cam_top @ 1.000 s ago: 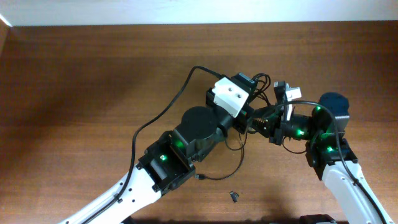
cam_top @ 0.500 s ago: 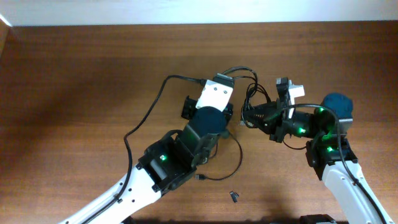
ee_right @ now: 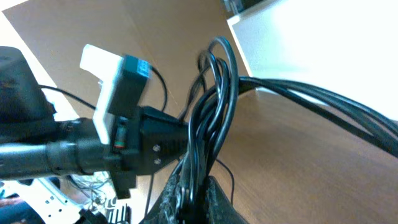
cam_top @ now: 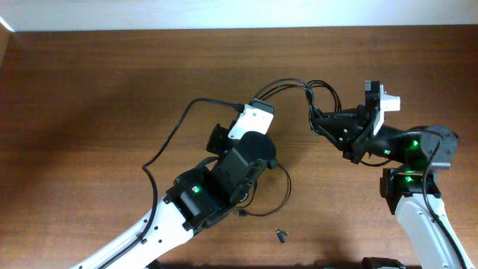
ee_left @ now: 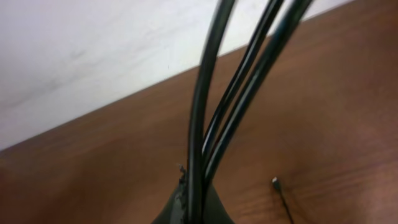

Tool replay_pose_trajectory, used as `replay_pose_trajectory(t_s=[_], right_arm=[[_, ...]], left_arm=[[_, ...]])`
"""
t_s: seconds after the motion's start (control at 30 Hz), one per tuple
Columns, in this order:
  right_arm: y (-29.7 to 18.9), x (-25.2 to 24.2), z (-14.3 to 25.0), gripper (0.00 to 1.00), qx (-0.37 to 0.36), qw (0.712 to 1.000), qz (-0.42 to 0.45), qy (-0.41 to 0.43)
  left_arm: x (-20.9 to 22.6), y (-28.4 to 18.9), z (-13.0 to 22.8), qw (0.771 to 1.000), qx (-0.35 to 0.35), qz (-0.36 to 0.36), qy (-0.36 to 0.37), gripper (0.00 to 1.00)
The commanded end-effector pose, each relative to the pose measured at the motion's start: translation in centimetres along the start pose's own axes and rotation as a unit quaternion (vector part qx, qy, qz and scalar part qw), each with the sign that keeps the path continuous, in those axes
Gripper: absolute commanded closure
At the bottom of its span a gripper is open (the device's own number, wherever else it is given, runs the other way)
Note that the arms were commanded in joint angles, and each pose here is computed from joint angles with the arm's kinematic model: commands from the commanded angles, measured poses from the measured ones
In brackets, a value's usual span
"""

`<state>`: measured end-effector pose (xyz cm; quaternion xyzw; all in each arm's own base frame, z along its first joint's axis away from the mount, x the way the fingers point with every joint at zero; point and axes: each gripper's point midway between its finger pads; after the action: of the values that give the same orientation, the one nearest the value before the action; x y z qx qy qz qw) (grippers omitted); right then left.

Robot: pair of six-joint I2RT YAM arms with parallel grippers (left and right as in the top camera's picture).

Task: Untangle cables

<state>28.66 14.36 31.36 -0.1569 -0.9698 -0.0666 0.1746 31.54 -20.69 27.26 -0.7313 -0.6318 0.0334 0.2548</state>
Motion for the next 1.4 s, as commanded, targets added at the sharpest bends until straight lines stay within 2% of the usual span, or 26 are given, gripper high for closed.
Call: replay_pose_trajectory(t_s=[0.0,0.13,0.3,0.5,0.6,0.8,0.97,1.1,1.23,1.37], right_arm=[[-0.1,0.3,-1.1,0.89,-0.011,1.000,0.003,-0.016],[-0.1,-0.1,-1.4,0.87,-0.021,1.000,0.015,-0.007],[-0.2,-0.2,-1.8,0.87,-0.029,0.999,0.018,0.007],[-0.2,0.5,-2.5,0.87,-0.038,0.999,0.010,-0.011],[-0.2,0.5,-2.5,0.86,-0.037,0.999,0.010,-0.011],[-0.2,0.7,-2.3,0.86,-0.032,0.999,0.004,-0.012],[-0.2,0.8,-2.2,0.87,-0.028,1.000,0.001,-0.012],[-0.2,0.6,-2.0,0.87,-0.026,1.000,0.004,0.003],[-0.1,-0.2,-1.1,0.87,-0.017,0.999,0.012,0.044],[-0.1,-0.4,-0.8,0.87,-0.013,0.998,0.014,0.058]], left_arm=[[0.3,-0.1,1.1,1.000,0.021,-0.001,0.015,1.00],[-2.0,-0.4,2.5,0.996,0.051,0.070,0.030,1.00],[-6.4,-1.2,3.7,0.978,0.077,0.193,0.029,1.00],[-8.9,1.6,8.0,0.968,0.147,0.193,0.067,1.00],[-9.3,2.2,8.6,0.966,0.155,0.192,0.071,1.00],[-9.7,2.5,6.3,0.973,0.113,0.195,0.048,1.00],[-7.6,1.5,1.9,0.985,0.037,0.167,0.009,1.00],[-2.4,-1.7,-2.9,0.993,-0.047,0.104,-0.043,1.00],[2.9,-5.8,-7.1,0.983,-0.136,0.055,-0.114,1.00],[6.2,-7.9,-8.0,0.976,-0.164,0.016,-0.145,1.00]])
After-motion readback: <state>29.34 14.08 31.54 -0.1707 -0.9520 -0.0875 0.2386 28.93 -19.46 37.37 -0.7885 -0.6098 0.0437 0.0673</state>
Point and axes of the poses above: each gripper's point midway between its finger pads, its own y axis out along the fingers, its own x axis along the line the jaws close on, z = x × y, and after that the axes turned 3 degrees about -y, right-handed
